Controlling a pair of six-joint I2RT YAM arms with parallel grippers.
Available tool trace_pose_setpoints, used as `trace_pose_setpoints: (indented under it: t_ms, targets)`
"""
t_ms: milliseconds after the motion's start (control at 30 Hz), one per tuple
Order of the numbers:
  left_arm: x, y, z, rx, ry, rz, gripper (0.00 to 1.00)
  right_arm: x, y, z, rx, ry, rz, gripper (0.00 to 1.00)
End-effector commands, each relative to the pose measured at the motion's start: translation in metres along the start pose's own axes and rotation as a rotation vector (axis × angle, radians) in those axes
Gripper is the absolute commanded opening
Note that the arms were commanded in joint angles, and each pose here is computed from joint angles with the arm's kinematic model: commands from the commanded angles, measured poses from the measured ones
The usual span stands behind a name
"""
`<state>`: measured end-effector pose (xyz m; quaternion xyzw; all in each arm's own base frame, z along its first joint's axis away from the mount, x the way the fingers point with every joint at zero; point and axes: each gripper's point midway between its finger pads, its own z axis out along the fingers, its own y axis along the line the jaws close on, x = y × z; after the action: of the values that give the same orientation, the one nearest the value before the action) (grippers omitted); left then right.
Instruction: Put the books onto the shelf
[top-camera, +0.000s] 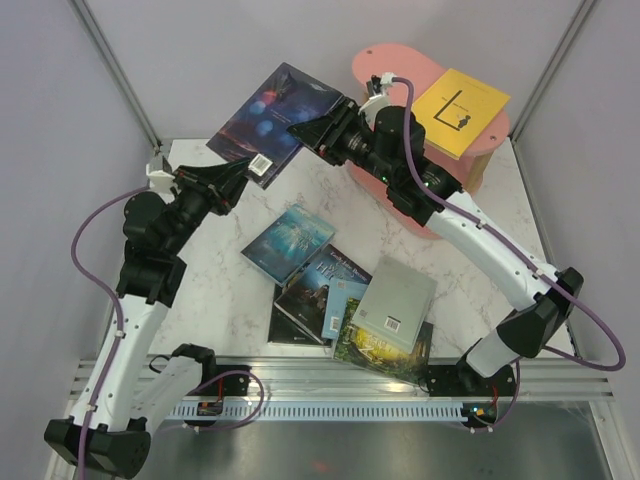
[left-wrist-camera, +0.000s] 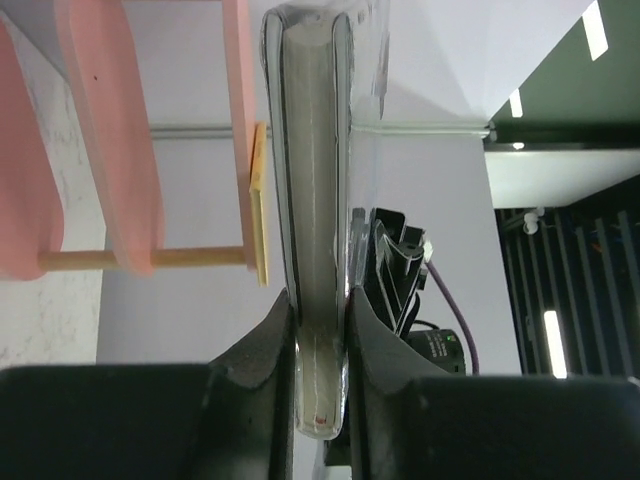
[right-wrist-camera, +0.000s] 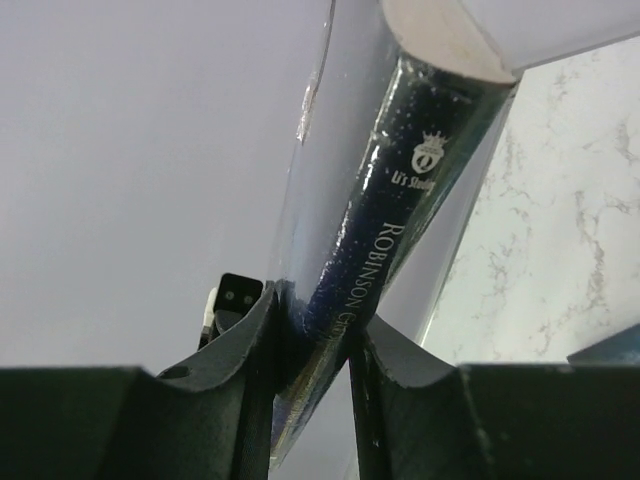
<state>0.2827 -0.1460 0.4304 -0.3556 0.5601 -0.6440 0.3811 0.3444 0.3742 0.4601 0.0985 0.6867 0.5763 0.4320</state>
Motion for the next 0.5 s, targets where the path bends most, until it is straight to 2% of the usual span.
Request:
trace_pose_setpoints:
  t_ms: [0,67,100,133,300,333,467]
  targets:
    - [0.027,-0.012,-0.009,0.009,0.167,0.166,0.18,-0.082,0.054,-0.041,-0.113,-0.209,-0.126,0.00]
    - [0.024,-0.027,-0.005,0.033,0.155,0.177,0.18,-0.109,0.049,-0.058,-0.084,-0.260,-0.139,0.00]
    - [0.025,-0.002,-0.006,-0.043,0.197,0.327,0.35,-0.118,0.053,-0.068,-0.087,-0.277,-0.147,0.00]
    - [0.023,0.004,-0.003,-0.070,0.207,0.343,0.42,-0.128,0.052,-0.074,-0.078,-0.299,-0.153,0.00]
    - [0.021,-0.014,0.000,-0.046,0.213,0.472,0.62,-0.181,0.042,-0.107,-0.004,-0.401,-0.193,0.00]
    - [0.020,-0.015,0.000,-0.042,0.211,0.486,0.69,-0.193,0.037,-0.113,0.014,-0.420,-0.205,0.00]
    - [0.018,-0.024,0.001,-0.030,0.205,0.556,0.77,-0.220,0.023,-0.133,0.061,-0.466,-0.206,0.00]
